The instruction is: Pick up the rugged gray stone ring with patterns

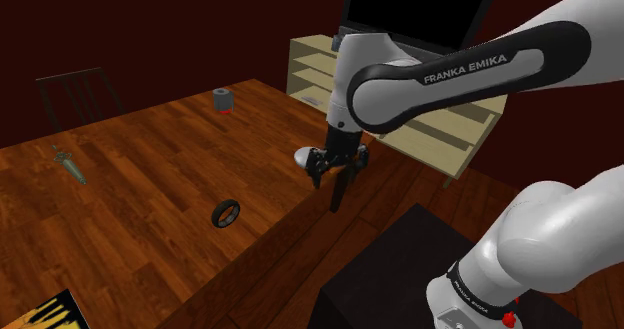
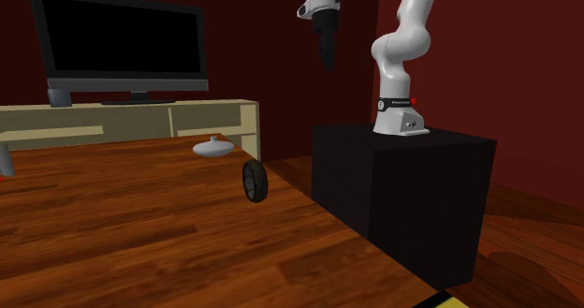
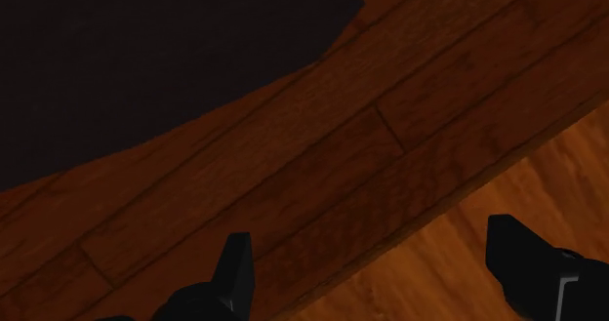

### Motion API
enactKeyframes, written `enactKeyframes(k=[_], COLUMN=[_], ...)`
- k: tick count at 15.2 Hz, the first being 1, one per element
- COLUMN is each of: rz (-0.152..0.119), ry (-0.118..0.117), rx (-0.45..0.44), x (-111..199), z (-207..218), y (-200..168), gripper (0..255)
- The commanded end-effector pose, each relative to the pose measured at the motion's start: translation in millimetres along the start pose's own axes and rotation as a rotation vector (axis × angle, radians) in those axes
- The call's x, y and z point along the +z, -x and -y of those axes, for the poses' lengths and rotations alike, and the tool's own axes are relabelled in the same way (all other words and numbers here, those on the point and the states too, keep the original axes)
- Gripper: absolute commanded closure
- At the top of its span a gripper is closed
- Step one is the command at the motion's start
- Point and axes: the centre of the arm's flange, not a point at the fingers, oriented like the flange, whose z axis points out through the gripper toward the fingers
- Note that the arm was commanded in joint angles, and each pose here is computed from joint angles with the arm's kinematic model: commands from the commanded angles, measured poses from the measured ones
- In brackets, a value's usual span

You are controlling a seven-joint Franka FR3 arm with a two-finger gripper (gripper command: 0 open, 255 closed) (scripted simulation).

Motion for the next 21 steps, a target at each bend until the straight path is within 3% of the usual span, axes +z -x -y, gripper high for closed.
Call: enactKeyframes(k=[1, 21], rz=[0.001, 0.017], ry=[-0.023, -0.231], rx=[0.047, 0.483], x=[14, 144], z=[19, 187], y=[-8, -117], gripper=[0, 0])
